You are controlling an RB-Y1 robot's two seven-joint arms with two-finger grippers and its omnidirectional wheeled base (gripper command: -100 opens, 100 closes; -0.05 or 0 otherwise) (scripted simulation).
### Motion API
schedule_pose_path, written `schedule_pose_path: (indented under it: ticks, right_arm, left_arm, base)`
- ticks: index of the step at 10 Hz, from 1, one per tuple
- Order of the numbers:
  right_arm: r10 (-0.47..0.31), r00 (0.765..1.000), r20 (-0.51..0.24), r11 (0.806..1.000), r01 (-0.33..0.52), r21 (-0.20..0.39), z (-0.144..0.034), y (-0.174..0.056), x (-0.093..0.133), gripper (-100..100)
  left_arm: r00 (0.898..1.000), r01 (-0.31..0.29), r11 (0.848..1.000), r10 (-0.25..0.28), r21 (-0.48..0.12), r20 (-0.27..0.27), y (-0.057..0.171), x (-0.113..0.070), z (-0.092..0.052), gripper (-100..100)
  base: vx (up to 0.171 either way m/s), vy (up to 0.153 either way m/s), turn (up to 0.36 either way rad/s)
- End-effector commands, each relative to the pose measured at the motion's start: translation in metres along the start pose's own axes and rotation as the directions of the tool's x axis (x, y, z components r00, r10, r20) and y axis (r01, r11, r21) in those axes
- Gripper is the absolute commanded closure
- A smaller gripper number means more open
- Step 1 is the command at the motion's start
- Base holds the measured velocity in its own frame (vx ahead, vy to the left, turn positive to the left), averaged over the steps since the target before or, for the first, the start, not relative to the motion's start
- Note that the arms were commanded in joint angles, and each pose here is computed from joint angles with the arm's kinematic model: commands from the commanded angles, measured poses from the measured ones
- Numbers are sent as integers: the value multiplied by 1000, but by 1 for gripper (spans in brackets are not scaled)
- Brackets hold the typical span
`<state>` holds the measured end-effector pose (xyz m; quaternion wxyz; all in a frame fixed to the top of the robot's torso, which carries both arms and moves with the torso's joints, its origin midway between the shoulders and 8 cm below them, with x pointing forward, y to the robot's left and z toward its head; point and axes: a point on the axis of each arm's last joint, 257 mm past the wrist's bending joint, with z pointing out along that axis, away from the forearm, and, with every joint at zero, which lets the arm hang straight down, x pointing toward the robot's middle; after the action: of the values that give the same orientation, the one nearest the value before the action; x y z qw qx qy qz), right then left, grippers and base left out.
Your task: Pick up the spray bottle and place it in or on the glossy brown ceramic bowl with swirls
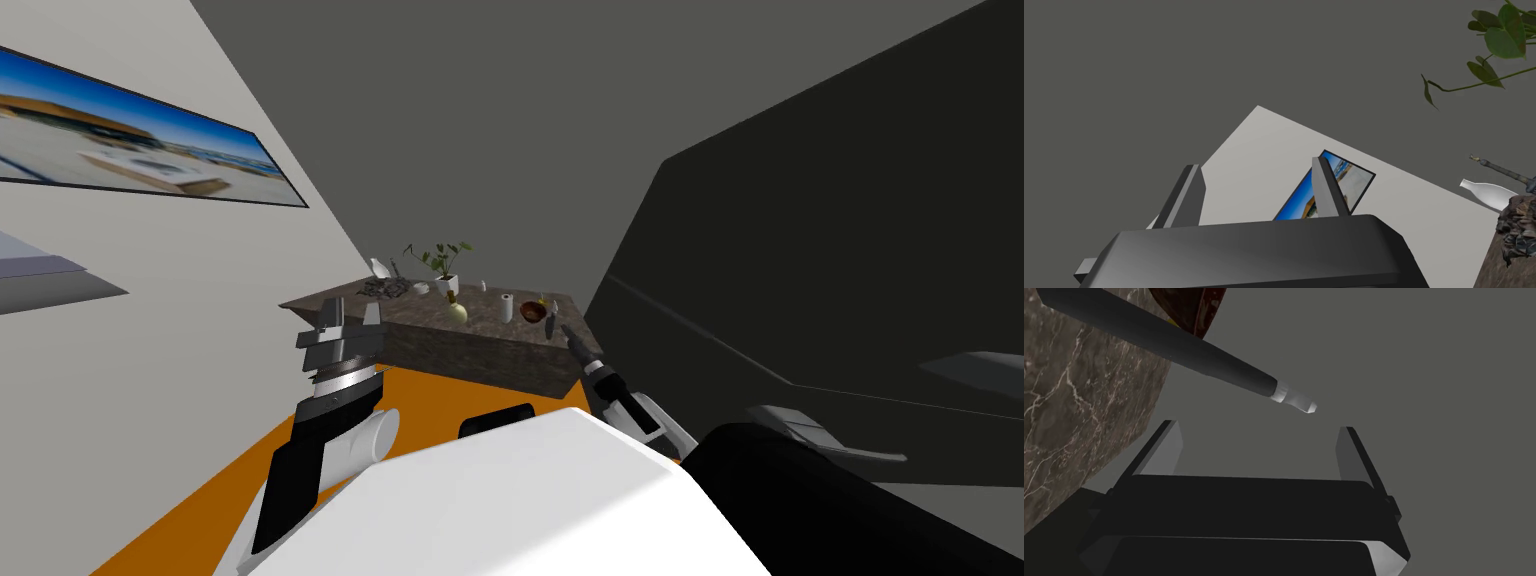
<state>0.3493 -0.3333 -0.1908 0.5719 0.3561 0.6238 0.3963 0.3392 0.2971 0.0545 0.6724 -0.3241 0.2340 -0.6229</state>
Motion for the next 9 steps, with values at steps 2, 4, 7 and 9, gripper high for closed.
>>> schedule_pose_path:
  ticks: [2,4,7,9]
  right_arm:
    - [-97,994,-49,989,102,111,-12,-34,-7,-100]
    - [-142,987,-76,977,152,147,-17,-46,-11,-100]
    - [-260,956,-138,927,287,242,-31,-78,-29,-100]
    - [-338,924,-177,878,378,293,-39,-95,-45,-100]
  left_arm:
    - [1000,0,1000,0,0,0,0,0,0,0]
    - [1000,0,1000,0,0,0,0,0,0,0]
    - [1000,0,1000,0,0,0,0,0,0,0]
    - [1000,0,1000,0,0,0,0,0,0,0]
  base:
    - [78,170,-54]
    - [51,102,-14]
    - [53,111,-8]
    - [49,126,22]
